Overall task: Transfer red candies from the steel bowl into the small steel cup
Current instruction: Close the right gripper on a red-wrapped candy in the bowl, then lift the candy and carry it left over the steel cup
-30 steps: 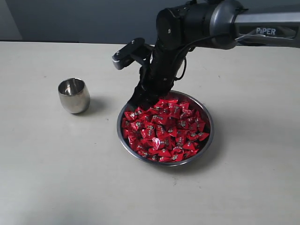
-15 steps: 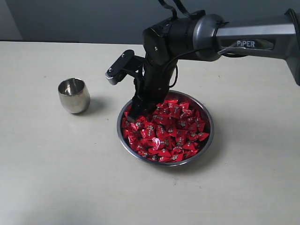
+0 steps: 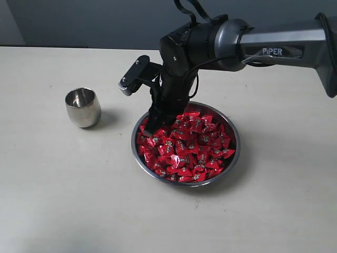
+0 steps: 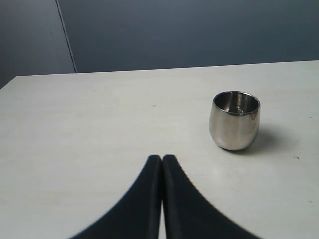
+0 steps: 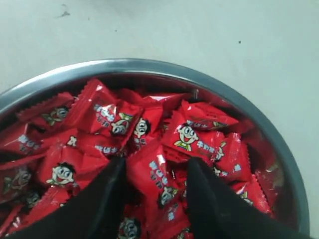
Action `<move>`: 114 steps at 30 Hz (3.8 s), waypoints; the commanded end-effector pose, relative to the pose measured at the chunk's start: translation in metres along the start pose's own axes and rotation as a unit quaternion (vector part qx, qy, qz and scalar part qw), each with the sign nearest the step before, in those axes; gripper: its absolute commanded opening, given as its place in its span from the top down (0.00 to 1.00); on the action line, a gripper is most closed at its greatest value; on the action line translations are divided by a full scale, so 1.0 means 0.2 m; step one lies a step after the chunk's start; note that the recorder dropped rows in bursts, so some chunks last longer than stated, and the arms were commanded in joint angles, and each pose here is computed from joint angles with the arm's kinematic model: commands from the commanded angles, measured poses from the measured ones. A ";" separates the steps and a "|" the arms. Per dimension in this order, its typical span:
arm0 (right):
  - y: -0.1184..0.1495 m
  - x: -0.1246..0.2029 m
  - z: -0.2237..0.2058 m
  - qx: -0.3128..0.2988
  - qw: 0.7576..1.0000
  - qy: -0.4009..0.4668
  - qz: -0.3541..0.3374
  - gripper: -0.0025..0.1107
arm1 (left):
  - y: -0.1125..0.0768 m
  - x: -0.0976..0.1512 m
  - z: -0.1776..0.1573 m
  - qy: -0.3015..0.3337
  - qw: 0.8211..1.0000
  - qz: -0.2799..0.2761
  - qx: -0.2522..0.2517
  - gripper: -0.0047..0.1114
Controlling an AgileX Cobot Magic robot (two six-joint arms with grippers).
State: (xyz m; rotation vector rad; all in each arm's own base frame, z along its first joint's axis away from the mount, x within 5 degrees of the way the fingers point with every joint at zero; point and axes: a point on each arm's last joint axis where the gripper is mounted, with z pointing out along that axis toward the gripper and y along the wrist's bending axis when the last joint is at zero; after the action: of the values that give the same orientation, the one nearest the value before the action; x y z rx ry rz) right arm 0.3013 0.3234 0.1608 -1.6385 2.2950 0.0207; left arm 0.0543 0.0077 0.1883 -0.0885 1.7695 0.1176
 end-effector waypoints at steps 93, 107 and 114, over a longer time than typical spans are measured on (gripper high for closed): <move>-0.03 -0.14 -0.29 -0.002 0.979 -0.179 0.098 0.99 | 0.00 0.00 0.00 -0.001 1.000 -0.002 0.000 0.96; -0.05 -0.33 -0.42 -0.033 0.959 -0.277 0.045 0.99 | 0.00 0.00 0.00 -0.001 1.000 -0.002 0.000 0.96; -0.02 -0.40 -0.29 -0.087 0.958 -0.273 -0.009 0.99 | 0.00 0.00 0.00 -0.001 1.000 -0.002 0.000 0.96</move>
State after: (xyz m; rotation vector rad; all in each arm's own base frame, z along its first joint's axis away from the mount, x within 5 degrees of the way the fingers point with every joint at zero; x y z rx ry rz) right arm 0.3112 0.3789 0.2430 -1.4443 1.9224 0.5661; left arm 0.0543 0.0077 0.1883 -0.0885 1.7695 0.1176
